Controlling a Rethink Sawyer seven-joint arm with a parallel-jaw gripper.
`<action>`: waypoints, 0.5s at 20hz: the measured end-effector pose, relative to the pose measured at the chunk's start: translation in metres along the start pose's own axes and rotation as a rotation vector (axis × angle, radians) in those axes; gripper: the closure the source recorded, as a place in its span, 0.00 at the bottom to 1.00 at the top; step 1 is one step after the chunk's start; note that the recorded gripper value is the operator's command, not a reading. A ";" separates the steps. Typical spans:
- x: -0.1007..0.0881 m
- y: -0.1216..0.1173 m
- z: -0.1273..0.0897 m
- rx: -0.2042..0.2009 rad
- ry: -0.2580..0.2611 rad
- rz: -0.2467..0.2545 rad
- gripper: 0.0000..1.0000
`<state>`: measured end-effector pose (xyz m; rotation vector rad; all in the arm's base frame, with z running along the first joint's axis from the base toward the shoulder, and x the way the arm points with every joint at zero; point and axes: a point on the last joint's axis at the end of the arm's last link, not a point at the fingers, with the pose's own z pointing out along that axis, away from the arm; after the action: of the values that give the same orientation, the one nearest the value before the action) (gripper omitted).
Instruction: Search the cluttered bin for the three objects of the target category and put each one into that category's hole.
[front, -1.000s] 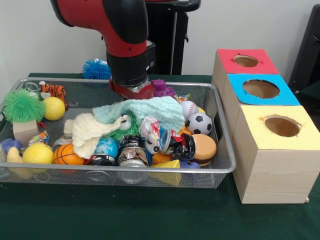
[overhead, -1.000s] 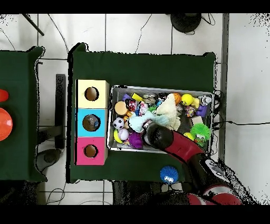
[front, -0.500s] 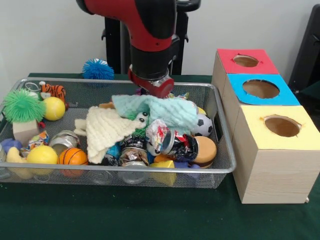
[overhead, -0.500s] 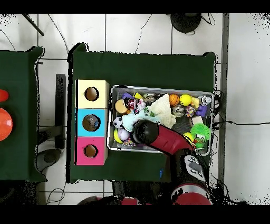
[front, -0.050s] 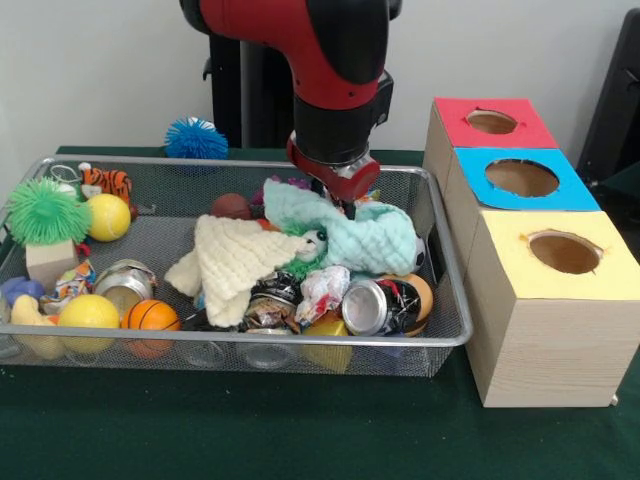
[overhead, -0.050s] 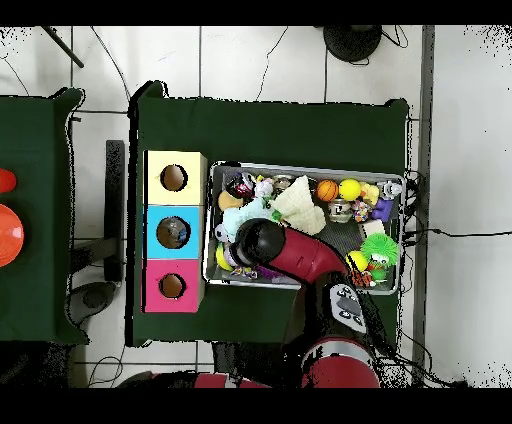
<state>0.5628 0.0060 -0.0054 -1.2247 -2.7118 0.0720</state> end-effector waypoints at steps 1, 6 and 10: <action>-0.001 -0.001 0.001 0.001 0.002 0.003 1.00; -0.019 -0.018 0.004 -0.007 0.015 0.049 1.00; -0.040 -0.035 0.005 -0.028 0.013 0.090 1.00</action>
<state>0.5617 -0.0469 -0.0119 -1.3501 -2.6549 0.0376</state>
